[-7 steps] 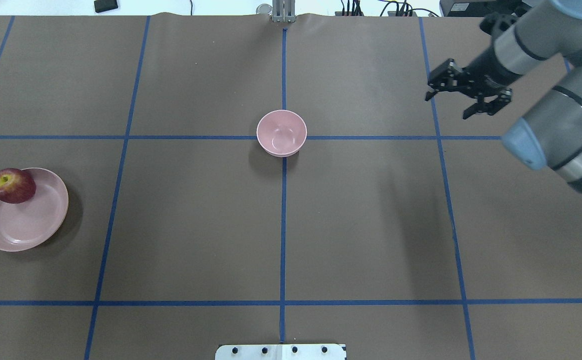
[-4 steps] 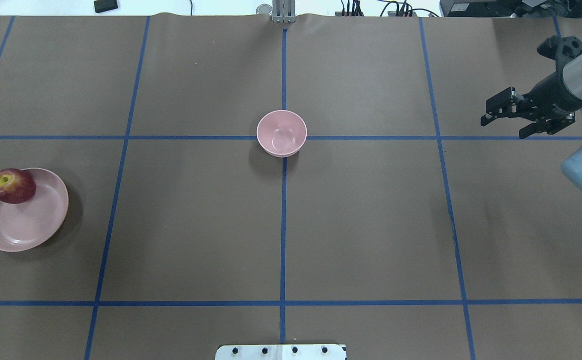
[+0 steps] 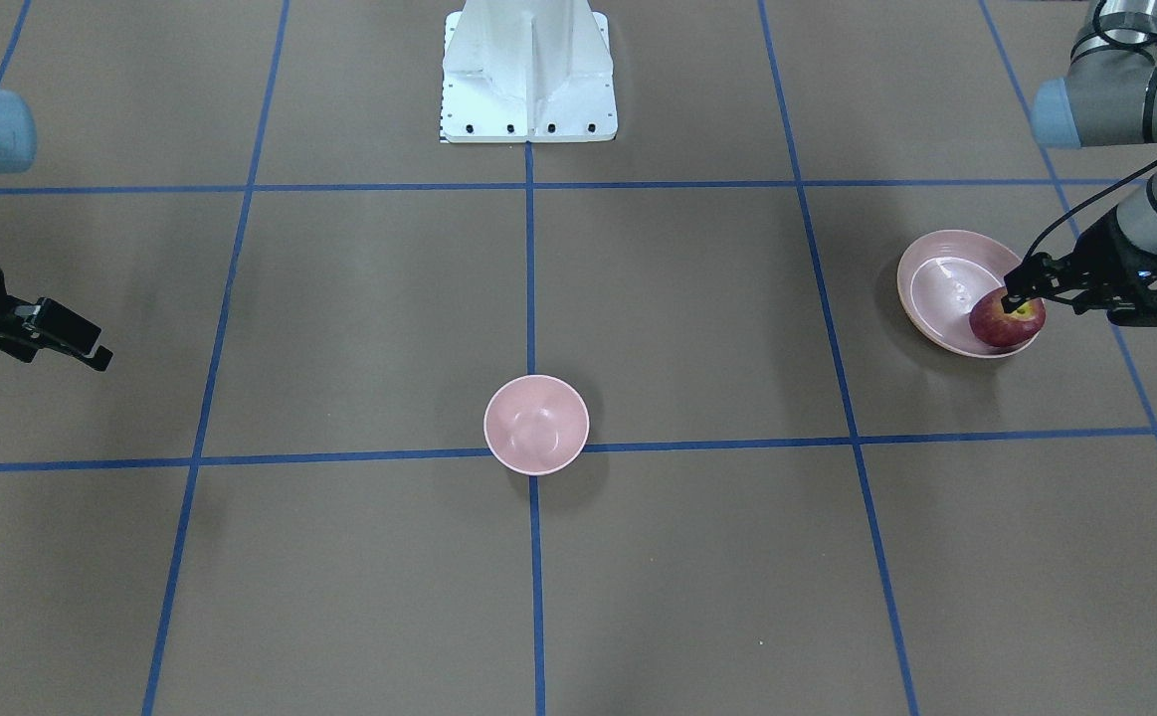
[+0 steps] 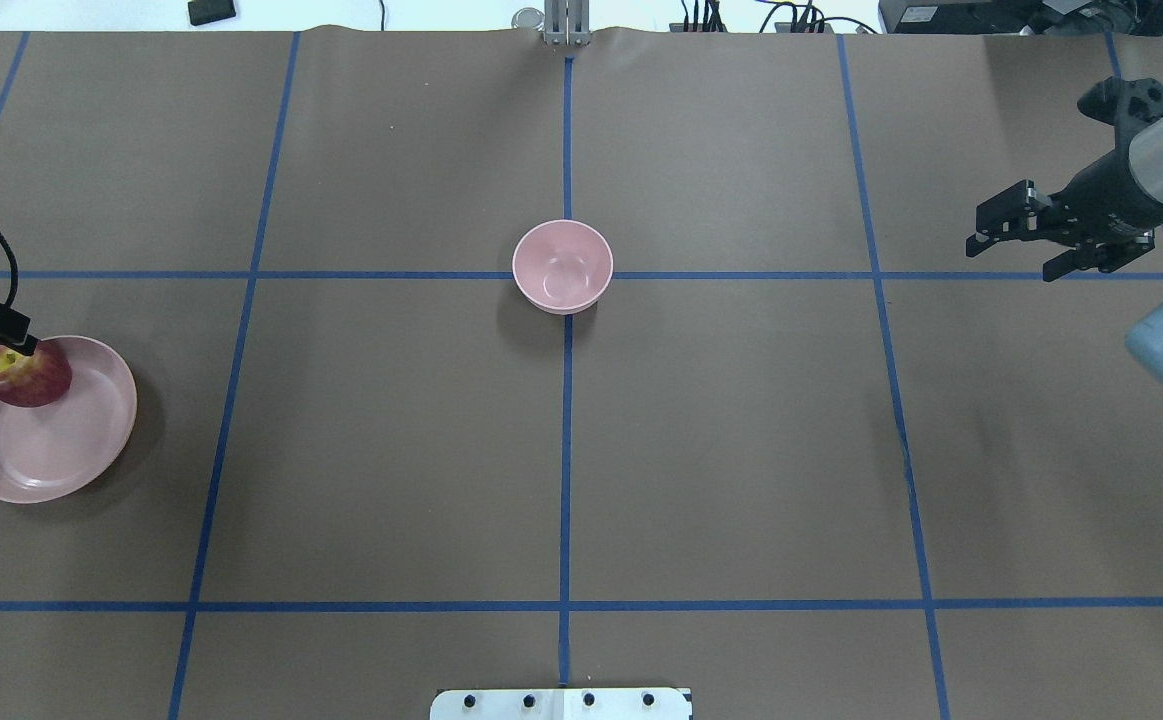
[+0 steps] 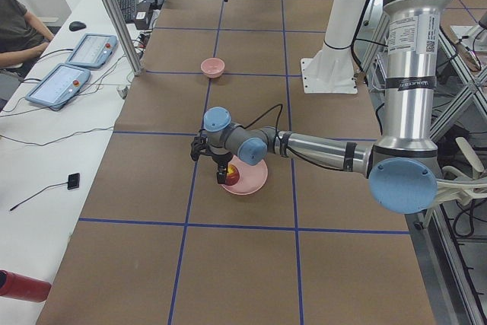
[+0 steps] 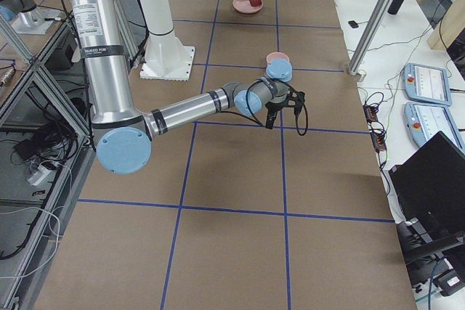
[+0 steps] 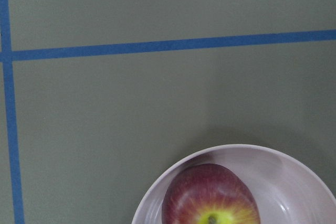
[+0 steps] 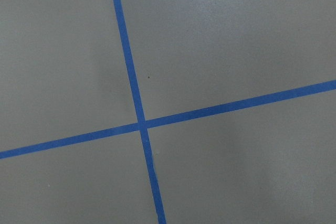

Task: Move apple from plate to bowl
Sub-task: 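Lower the left gripper onto the red apple on the plate and grasp it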

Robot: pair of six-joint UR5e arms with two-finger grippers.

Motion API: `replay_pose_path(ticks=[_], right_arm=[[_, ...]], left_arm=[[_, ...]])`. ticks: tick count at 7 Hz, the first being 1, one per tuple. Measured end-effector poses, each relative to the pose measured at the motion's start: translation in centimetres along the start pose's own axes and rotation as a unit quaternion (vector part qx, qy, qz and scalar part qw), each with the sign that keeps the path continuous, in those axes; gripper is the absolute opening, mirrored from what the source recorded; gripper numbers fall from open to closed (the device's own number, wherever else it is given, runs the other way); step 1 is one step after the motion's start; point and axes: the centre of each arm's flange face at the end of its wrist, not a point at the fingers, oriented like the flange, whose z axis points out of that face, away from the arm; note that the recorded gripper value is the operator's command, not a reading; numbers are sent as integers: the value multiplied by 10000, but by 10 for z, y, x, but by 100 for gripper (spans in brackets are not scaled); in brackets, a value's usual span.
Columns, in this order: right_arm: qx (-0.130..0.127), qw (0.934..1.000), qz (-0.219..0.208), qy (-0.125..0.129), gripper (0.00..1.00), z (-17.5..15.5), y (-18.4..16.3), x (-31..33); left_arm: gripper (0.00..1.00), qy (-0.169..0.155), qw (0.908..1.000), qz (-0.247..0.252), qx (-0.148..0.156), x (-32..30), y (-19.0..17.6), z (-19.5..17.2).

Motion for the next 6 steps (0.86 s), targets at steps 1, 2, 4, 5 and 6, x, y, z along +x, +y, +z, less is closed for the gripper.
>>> replay_pose_path(ticks=[1, 2, 4, 5, 6], right_arm=[[25, 10000, 3, 25, 100, 1, -1, 1], [32, 10000, 2, 42, 100, 2, -1, 1], [32, 10000, 4, 64, 100, 4, -1, 2], [29, 10000, 6, 68, 100, 5, -1, 2], [26, 10000, 8, 69, 100, 5, -1, 2]], left_arm=[[98, 8, 10000, -2, -9, 4, -1, 2], [98, -2, 10000, 18, -31, 6, 0, 5], [98, -24, 9999, 59, -114, 10, 3, 14], [98, -43, 9998, 71, -160, 9, 4, 20], [98, -62, 9998, 71, -198, 8, 5, 24]])
